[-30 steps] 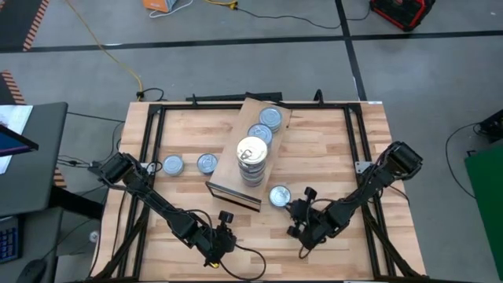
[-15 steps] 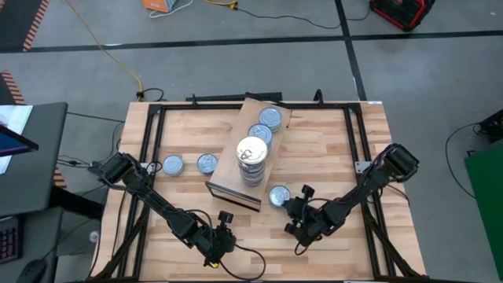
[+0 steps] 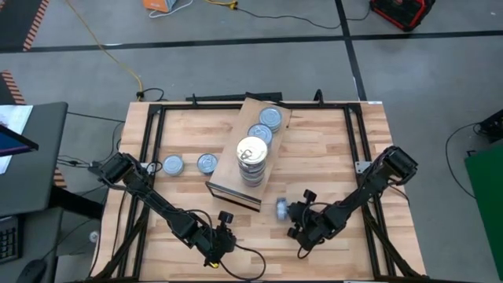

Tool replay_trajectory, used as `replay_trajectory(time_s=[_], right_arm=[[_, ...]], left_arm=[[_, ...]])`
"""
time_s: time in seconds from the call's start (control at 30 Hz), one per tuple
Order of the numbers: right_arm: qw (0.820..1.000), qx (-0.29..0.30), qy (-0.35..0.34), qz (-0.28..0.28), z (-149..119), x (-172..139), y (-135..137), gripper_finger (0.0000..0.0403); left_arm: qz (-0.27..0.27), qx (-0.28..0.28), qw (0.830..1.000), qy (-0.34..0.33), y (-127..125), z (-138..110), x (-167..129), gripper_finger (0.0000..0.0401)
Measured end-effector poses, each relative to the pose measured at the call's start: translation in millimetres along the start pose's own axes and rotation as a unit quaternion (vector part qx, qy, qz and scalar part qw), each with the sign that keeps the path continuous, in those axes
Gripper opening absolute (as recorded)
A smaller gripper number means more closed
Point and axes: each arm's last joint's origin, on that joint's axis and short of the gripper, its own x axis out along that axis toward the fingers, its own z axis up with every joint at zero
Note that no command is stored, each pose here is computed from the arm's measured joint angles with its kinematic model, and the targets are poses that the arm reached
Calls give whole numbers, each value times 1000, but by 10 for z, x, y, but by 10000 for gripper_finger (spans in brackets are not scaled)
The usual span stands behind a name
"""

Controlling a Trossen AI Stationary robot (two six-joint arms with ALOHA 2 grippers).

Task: Stack canned seafood by type on shelf
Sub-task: Stack the blue tuna can on top of the blue tuna can on the shelf

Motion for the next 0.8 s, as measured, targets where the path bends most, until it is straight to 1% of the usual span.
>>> replay_trajectory(time_s=[0.3, 0.4, 0.5, 0.57, 0.7, 0.8], right_arm=[[1000, 2, -5, -1, 0, -7, 7, 79], [1000, 13, -10, 6, 14, -6, 23, 79], [1000, 17, -11, 24, 63, -22, 72, 79], [999, 12, -16, 38, 120, -71, 139, 79], [995, -17, -51, 84, 303, -214, 334, 79], [989, -25, -82, 124, 417, -266, 433, 79]], left_arm=[[0, -1, 1000, 0, 0, 1, 0, 45], [-3, -7, 1000, -15, -6, 30, 0, 45], [-9, -14, 999, -42, -22, 73, 17, 45], [-9, -12, 999, -47, -24, 77, 20, 45], [23, -13, 997, -66, -8, 106, 16, 45], [26, -18, 997, -74, 33, 132, 30, 45]])
